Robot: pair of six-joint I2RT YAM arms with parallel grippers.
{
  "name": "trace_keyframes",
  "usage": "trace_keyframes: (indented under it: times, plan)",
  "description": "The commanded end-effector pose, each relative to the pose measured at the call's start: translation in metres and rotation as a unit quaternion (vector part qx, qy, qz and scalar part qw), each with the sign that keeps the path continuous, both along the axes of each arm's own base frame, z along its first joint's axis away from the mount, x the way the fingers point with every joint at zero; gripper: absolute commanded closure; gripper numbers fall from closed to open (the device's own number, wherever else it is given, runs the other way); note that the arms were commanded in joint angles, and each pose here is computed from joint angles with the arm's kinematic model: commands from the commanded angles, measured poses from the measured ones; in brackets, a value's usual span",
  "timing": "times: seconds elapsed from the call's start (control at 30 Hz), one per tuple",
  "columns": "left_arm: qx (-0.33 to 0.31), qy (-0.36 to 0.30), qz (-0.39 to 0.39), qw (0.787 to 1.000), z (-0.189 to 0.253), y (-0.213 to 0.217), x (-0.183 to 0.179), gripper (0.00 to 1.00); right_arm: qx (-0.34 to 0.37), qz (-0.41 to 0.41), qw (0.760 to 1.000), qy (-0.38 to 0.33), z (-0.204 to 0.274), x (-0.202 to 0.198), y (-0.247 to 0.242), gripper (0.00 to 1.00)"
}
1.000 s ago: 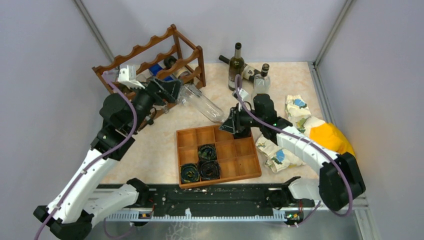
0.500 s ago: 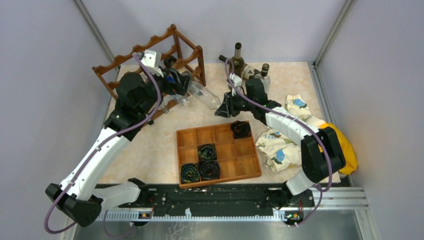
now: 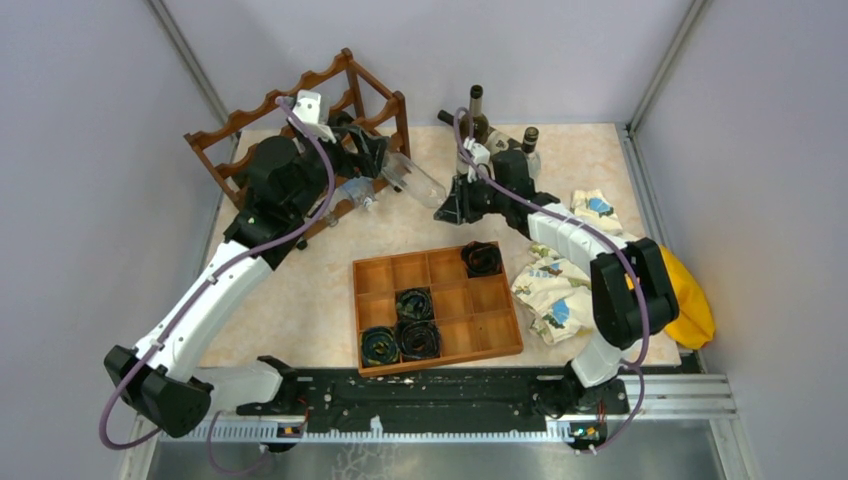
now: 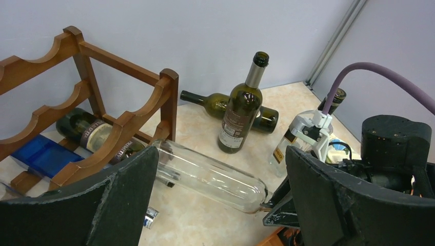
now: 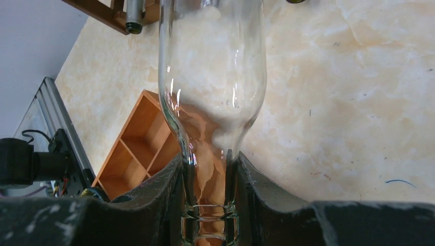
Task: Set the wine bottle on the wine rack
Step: Place the wine bottle in the wine rack.
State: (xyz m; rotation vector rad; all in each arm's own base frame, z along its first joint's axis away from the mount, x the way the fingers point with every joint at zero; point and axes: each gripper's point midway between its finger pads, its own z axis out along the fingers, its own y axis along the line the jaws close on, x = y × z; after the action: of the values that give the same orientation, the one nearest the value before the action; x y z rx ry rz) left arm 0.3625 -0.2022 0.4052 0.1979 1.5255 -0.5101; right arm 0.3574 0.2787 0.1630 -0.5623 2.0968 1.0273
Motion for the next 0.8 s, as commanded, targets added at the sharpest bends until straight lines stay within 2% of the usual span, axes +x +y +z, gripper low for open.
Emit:
trace_keyframes:
  times: [0.0, 0.3, 0.77]
  plan:
    - [-0.03, -0.037, 0.017, 0.999, 0.025, 0.009, -0.001, 0.02, 0.053, 0.001, 0.993, -0.102, 0.067, 0.031, 0.011, 1.0]
    - [-0.037, -0.036, 0.024, 0.998, 0.021, 0.013, -0.004, 0.02, 0.057, -0.004, 0.995, -0.081, 0.061, 0.043, 0.018, 1.0]
    - [-0.026, -0.042, 0.027, 0.998, 0.021, 0.016, -0.004, 0.02, 0.049, -0.013, 0.995, -0.089, 0.06, 0.079, 0.03, 1.0]
